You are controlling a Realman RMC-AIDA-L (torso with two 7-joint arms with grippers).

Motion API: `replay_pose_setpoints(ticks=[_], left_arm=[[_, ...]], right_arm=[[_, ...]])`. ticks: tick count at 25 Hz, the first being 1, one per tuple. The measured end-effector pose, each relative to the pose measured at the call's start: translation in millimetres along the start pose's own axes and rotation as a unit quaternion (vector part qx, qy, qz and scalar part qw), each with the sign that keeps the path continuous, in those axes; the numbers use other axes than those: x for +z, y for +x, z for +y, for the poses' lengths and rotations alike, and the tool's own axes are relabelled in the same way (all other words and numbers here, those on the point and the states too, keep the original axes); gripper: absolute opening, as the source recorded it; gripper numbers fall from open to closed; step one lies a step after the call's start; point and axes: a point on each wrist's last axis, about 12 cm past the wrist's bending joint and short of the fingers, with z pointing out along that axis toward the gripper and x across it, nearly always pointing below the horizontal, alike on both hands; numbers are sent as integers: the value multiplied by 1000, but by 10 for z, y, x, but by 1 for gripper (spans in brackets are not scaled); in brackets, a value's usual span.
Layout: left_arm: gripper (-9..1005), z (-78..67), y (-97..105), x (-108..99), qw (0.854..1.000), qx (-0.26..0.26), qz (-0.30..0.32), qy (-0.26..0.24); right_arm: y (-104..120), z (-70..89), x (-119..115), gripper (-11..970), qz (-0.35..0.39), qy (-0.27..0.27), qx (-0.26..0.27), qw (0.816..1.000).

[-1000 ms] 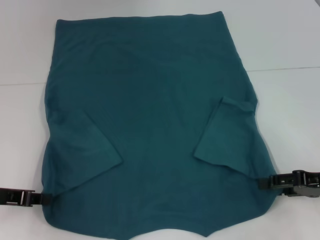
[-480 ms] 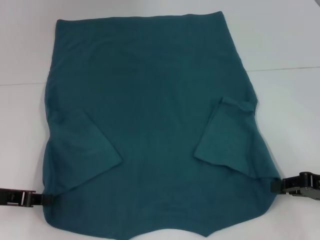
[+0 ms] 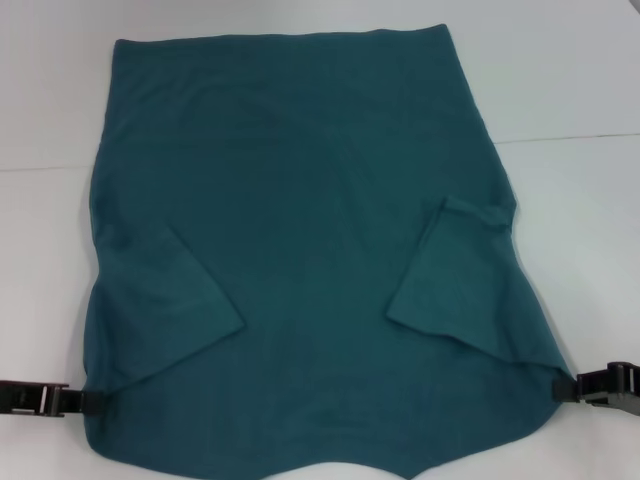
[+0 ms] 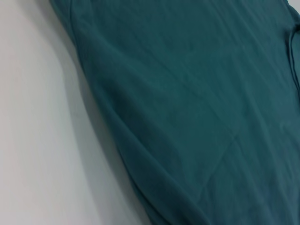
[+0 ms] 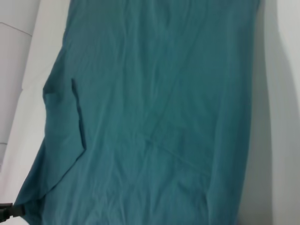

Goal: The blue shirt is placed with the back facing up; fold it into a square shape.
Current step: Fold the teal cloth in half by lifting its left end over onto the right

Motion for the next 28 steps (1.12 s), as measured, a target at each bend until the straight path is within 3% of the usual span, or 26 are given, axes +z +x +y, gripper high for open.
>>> replay_pose_setpoints(ticks=[12,28], left_arm=[[28,97,248,-173,998,-57,-27,30],[29,89,634,-331,990,-96,-50,95]], right_arm=[[253,-63,-183,36,-39,-45,-25,998],[547,-216,-428,37,-74,-42,-14,996]])
